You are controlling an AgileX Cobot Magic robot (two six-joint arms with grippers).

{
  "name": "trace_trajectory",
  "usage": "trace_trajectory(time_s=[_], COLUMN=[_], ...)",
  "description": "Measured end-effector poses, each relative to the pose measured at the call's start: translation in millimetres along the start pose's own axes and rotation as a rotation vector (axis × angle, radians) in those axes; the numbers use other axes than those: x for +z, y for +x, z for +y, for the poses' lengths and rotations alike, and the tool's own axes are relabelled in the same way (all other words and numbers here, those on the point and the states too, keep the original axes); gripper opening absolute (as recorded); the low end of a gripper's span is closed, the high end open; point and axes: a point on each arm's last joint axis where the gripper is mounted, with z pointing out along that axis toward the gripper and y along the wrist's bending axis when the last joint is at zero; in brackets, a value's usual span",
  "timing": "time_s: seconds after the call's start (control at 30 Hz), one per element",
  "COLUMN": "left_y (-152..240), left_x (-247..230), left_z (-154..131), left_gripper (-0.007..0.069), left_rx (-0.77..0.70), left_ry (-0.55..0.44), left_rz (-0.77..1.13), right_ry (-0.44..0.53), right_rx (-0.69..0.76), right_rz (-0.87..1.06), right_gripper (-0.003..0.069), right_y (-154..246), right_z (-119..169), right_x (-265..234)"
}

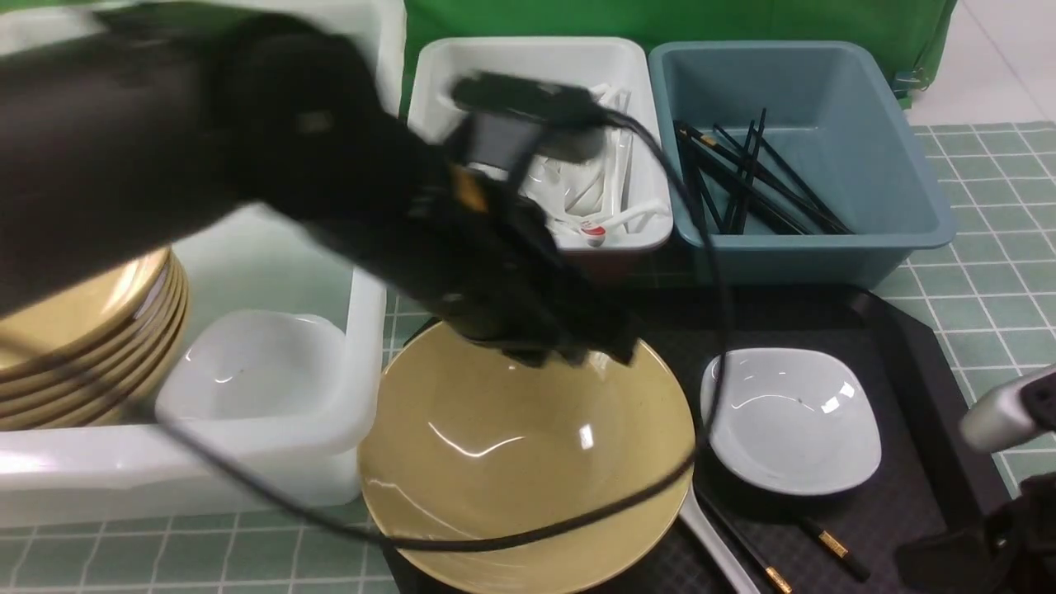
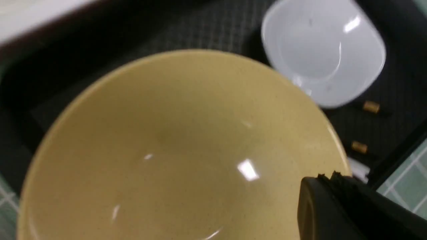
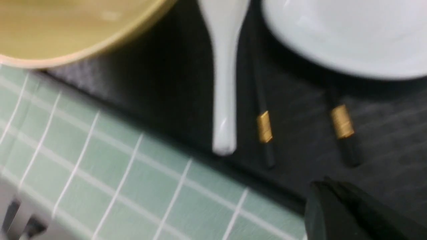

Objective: On blue table put chopsticks spoon bowls plates into blue grey white boxes.
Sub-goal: 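Grasp the large bowl on the tray by its rim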

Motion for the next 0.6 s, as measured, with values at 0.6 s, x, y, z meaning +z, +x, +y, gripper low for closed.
trace_trajectory(time_s=[0.6], left_y=[-18], left_x=[123], left_z=[-9], left_gripper=[0.0005], left_rx=[-0.134], left_ry=[0.29], left_rz=[0.167], right_ry=[-0.04], right_rx=[-0.042], right_rz=[0.049], right_gripper=[0.004], right_y=[1], right_z=[8], right_x=[9])
